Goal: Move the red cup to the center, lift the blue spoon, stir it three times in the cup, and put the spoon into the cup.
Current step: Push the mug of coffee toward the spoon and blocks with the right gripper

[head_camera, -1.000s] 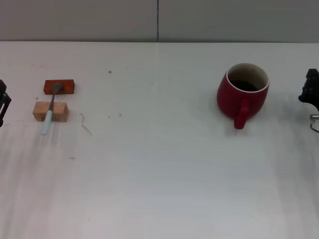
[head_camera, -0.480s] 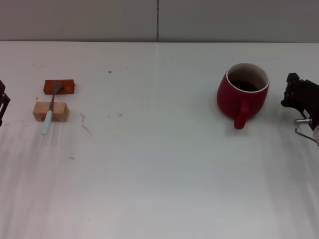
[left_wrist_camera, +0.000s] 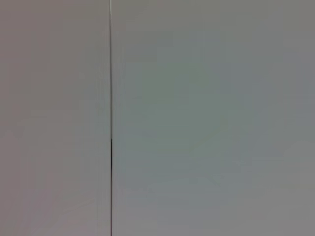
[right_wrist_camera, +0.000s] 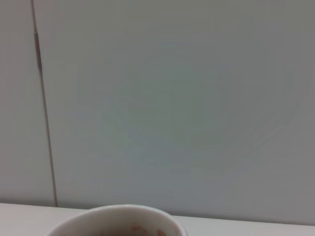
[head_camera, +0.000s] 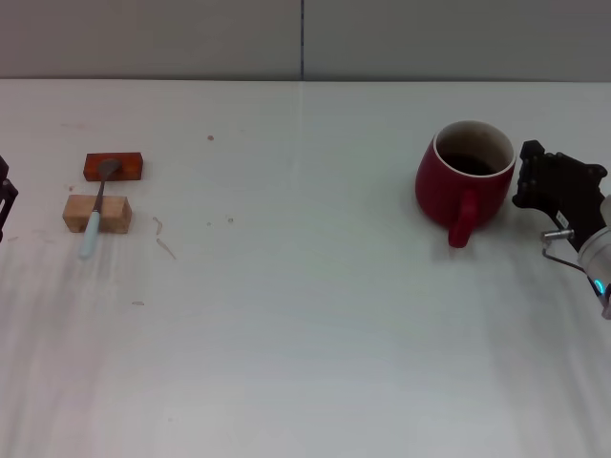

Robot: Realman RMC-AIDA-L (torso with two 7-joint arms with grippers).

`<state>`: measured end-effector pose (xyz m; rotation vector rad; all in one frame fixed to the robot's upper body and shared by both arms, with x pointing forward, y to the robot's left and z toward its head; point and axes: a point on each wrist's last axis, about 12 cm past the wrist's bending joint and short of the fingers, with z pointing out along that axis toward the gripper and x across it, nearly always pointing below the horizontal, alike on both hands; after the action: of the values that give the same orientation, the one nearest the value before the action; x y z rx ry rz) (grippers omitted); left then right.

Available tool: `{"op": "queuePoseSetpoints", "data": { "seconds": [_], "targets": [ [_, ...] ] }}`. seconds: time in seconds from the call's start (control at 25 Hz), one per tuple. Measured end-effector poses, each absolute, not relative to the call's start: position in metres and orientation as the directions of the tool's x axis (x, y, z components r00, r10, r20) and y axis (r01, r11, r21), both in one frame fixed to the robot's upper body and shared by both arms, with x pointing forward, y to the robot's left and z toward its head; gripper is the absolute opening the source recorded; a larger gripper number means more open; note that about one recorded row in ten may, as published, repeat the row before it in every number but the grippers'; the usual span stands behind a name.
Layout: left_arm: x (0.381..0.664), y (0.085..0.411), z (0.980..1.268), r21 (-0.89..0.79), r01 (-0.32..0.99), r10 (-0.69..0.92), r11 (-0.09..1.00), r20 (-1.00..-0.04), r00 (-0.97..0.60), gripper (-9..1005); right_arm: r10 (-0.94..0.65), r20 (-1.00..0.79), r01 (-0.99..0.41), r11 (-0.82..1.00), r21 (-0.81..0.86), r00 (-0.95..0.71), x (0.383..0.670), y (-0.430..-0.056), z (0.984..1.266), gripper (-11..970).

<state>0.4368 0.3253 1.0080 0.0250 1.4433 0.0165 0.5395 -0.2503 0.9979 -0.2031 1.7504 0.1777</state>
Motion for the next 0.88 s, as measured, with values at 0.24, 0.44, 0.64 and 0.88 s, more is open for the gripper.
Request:
{"op": "queuePoseSetpoints", "data": {
  "seconds": [0.24, 0.44, 0.64, 0.88],
  "targets": [
    [0.436, 0.326, 1.008, 0.028, 0.003, 0.027, 1.0, -0.992, 0.127, 826, -0.037, -0.983, -0.272, 0.962, 0.013, -0.179, 0.542, -0.239, 1.0, 20],
    [0.436, 0.326, 1.008, 0.028, 0.003, 0.027, 1.0, -0.992, 0.127, 826, -0.043, -0.984, -0.295, 0.955, 0.011, -0.175, 0.543, -0.234, 1.001, 22],
    [0.436, 0.326, 1.008, 0.027, 0.003, 0.027, 1.0, -0.991, 0.127, 826, -0.039, -0.984, -0.331, 0.943, 0.021, -0.171, 0.543, -0.225, 1.003, 24],
    [0.437, 0.325, 1.008, 0.027, 0.004, 0.026, 1.0, -0.991, 0.129, 826, -0.042, -0.984, -0.393, 0.919, 0.029, -0.171, 0.543, -0.208, 1.005, 26]
  ]
}}
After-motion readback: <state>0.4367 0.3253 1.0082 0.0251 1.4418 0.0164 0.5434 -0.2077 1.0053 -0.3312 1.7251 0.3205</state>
